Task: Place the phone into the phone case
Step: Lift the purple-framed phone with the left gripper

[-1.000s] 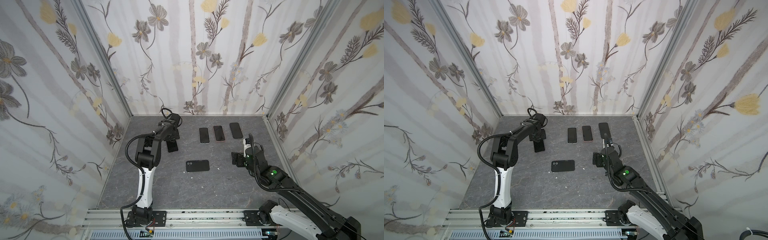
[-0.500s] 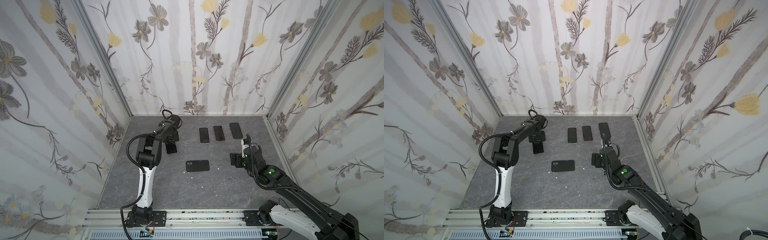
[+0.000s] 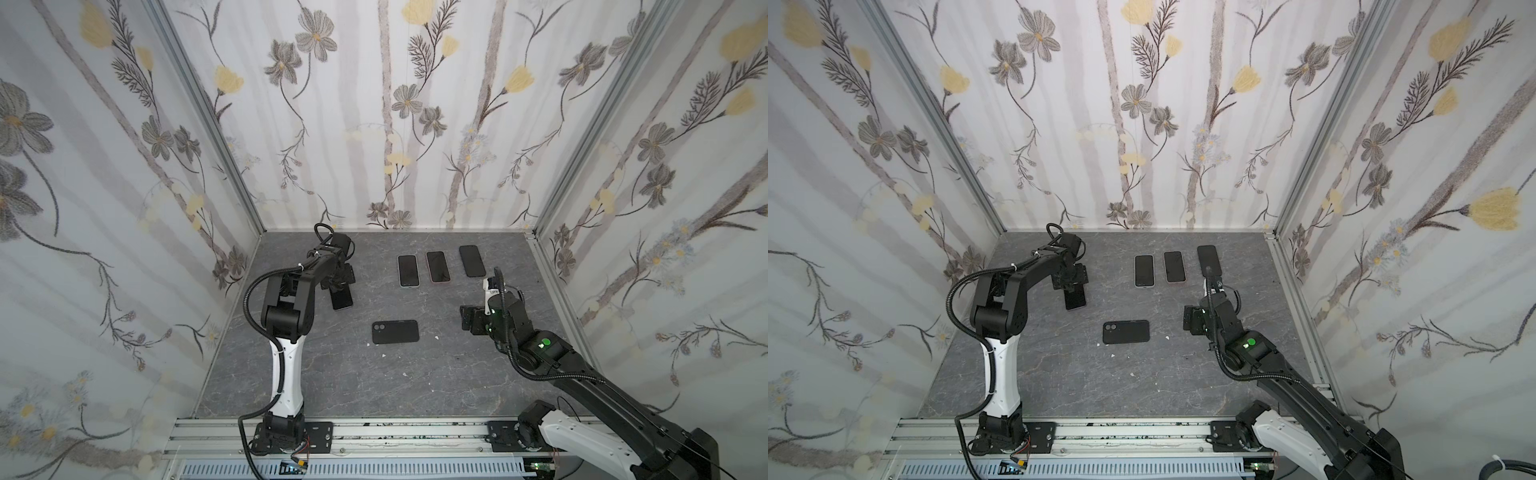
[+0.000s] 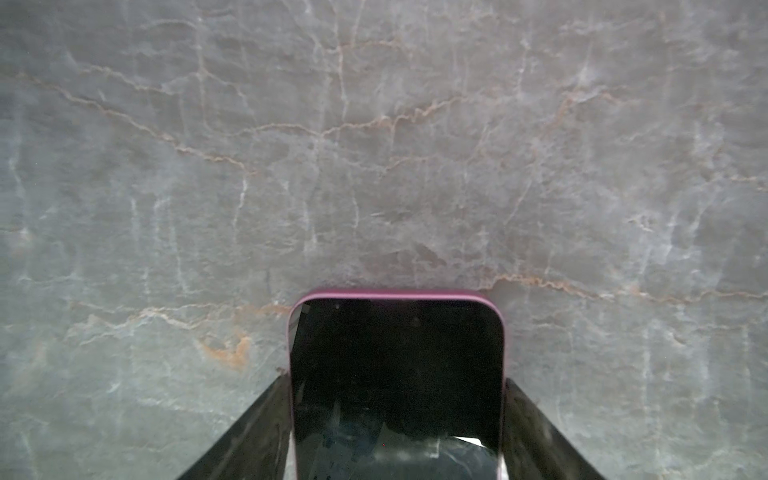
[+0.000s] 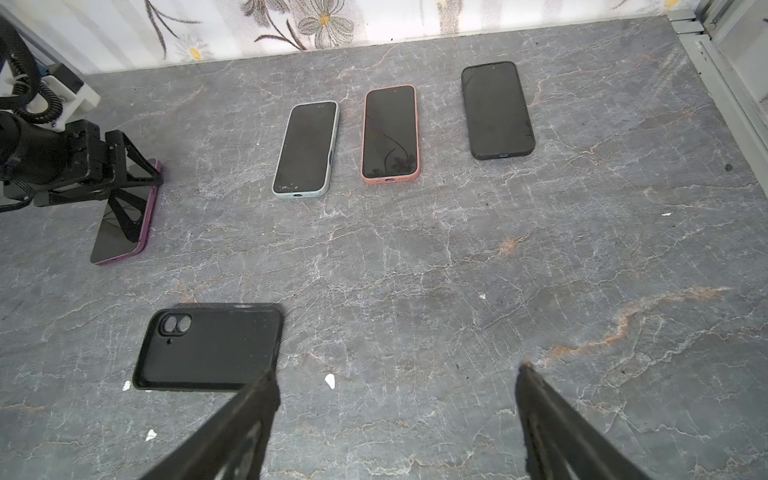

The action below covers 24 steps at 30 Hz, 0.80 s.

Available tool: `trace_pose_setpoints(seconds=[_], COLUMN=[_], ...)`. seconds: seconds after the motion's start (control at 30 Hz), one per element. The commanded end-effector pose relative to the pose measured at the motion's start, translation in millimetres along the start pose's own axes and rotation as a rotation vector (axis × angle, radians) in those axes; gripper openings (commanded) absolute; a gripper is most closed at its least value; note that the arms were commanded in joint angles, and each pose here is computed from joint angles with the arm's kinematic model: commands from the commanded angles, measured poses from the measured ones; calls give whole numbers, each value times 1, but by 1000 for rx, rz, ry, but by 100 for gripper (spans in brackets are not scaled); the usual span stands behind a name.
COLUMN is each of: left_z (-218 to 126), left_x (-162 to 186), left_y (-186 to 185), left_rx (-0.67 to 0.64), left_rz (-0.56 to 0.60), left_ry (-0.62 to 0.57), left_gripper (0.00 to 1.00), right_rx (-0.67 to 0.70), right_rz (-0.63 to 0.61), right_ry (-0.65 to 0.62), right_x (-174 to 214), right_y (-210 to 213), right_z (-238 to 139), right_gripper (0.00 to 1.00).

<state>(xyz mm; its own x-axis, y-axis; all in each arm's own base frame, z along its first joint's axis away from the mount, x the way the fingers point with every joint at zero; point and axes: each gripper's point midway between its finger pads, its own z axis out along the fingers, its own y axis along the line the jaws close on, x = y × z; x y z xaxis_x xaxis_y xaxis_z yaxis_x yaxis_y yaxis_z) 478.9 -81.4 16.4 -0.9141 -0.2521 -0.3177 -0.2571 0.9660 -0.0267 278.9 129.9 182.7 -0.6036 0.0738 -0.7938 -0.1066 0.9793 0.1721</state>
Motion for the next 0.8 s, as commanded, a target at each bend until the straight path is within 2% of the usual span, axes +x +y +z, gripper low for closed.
trace_pose_setpoints(seconds=[0.0,0.27,0.4,0.53,0.77], left_z=[1,-10,-9,0,10], left_x=[24,24,28,35,42], left_y=[2,-3,-6,0,15], left_rx=[32,91,124,99,11], left_rz=[-30,-37,-43,-36,5], left_ry=[93,86,104,124,153], left_gripper=[78,85,78,73,74], right_rx=[-7,-13,-10,-9,-7], right_rz=[12,12,11,11,4], right_ry=[-5,3,5,7,9], right_x=[-4,-4,-4,-2,-5], right_y=[3,6,5,5,6], right_z=[1,3,3,3,3], right_gripper=[88,87,88,87,87])
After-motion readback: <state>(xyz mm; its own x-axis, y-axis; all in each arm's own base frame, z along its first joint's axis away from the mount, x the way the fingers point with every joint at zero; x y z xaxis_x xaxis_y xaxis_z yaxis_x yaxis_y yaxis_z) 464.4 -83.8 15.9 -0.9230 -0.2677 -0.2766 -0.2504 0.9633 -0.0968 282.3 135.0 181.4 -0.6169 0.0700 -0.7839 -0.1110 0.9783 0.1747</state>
